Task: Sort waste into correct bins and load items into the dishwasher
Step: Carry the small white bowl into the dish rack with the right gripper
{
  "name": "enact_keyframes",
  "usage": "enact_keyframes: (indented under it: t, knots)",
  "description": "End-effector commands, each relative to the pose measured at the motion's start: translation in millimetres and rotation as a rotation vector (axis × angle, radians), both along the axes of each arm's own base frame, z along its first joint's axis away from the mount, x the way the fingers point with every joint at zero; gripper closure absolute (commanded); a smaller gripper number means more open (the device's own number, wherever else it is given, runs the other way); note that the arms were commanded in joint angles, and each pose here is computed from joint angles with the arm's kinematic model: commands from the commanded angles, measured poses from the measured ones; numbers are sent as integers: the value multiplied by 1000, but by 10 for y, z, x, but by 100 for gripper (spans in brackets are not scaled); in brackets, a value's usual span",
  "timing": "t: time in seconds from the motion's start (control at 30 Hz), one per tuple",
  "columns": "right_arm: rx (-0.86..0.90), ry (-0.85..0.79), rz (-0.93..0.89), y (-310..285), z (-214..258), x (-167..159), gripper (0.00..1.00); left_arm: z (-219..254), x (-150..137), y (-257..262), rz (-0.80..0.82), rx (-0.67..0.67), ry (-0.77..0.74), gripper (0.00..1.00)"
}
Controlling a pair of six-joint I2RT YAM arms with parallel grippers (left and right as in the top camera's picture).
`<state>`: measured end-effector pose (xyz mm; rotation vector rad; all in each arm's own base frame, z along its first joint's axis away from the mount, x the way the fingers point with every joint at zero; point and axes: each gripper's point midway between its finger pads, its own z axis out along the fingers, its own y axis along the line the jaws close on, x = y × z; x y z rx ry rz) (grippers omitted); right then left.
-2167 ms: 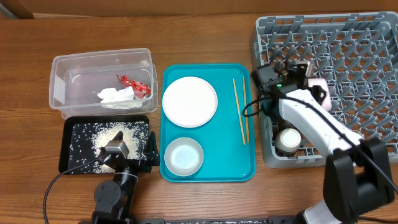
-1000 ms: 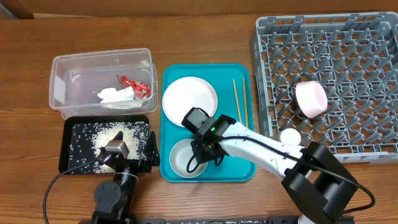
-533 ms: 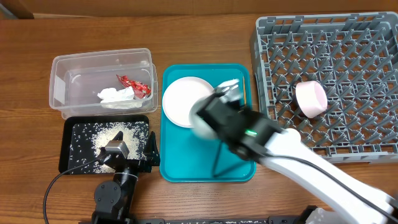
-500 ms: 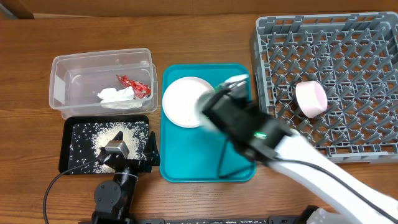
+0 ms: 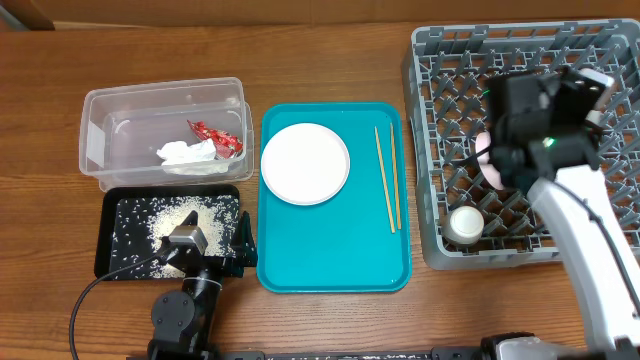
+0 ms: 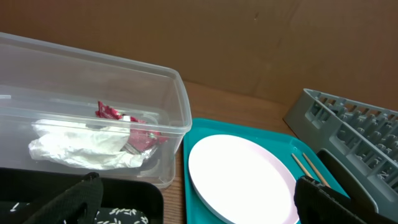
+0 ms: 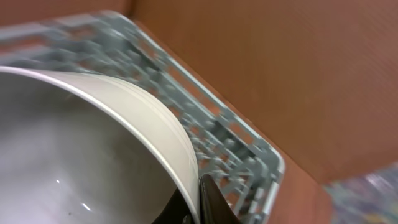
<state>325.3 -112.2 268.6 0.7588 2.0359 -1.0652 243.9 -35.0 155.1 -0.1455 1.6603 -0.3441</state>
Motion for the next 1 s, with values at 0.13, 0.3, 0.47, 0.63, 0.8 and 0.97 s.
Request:
enact_keyframes:
  t: [0.13, 0.3, 0.47, 0.63, 0.8, 0.97]
  knots:
    - [-3, 168, -190, -599, -551, -8, 96, 7, -3, -5, -5, -12, -6, 0]
    - [-72, 290, -250, -785, -792, -33, 96, 7, -3, -5, -5, -12, -6, 0]
    - [-55, 331, -232, -735, -941, 13, 96, 7, -3, -5, -5, -12, -6, 0]
    - [-22, 357, -181, -558, -1019, 47, 96, 7, -3, -5, -5, -12, -6, 0]
    - [-28, 371, -151, -457, -1058, 65, 96, 6, -3, -5, -5, -12, -5, 0]
    - [-76, 381, -148, -447, -1020, 57, 96, 7, -3, -5, -5, -12, -6, 0]
